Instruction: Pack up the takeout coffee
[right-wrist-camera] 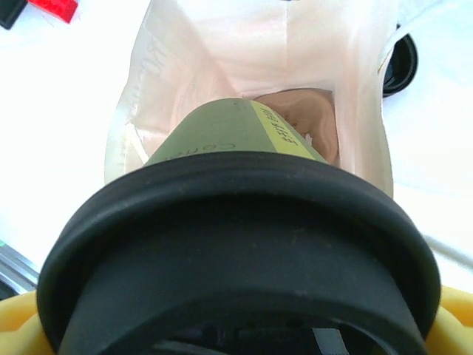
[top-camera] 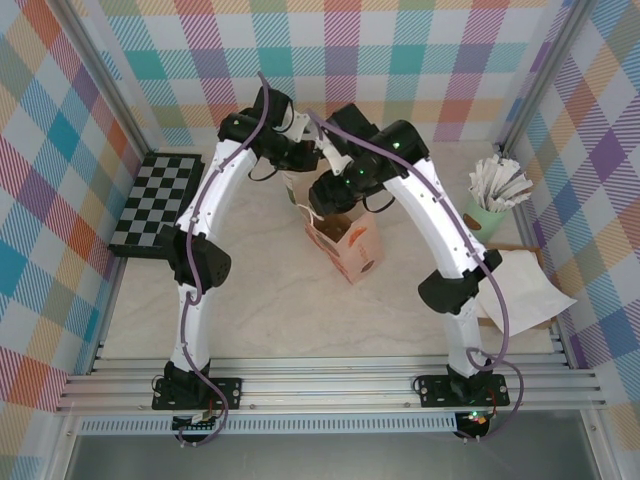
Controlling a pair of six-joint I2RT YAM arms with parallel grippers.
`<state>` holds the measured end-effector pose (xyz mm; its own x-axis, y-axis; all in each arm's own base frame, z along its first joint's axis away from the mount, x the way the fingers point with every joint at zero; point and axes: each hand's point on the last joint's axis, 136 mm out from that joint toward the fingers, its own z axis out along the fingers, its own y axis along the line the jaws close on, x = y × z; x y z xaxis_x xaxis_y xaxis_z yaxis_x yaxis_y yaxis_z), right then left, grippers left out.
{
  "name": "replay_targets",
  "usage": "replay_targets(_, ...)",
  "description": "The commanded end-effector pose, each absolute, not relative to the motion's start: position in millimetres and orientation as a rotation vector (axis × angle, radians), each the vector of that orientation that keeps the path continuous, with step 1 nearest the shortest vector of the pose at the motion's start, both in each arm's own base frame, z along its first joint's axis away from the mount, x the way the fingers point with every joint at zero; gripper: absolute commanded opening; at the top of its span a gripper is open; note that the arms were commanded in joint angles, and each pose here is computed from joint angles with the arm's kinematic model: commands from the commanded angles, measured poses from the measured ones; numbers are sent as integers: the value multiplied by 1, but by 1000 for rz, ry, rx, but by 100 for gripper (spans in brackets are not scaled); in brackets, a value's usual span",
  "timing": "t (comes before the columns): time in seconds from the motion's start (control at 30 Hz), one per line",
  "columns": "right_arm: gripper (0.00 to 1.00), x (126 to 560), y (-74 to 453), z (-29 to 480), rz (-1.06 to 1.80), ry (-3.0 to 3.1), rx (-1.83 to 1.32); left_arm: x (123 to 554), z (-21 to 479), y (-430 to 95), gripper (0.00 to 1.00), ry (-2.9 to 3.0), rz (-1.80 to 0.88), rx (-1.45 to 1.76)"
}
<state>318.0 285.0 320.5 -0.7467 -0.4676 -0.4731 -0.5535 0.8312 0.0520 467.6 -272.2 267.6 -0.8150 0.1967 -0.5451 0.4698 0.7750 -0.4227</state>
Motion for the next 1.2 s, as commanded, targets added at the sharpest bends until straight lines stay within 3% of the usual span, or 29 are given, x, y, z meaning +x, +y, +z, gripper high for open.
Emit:
replay_targets(0.0, 20, 297, 273, 314, 242, 2634, -802, 458, 280, -283, 0, 2473, -844, 502)
replay_targets(0.37, 18, 303, 271, 267, 165, 2825, -743, 437, 293, -304, 0, 2437, -1032, 595)
replay_targets(0.8, 17, 317, 238, 244, 63, 2969, -562, 438, 299, -295, 0, 2402, -1027, 633)
replay_targets(1.17, 17, 317, 240, 222, 31, 3000, -702, 455, 310, -294, 0, 2375, -1125, 507)
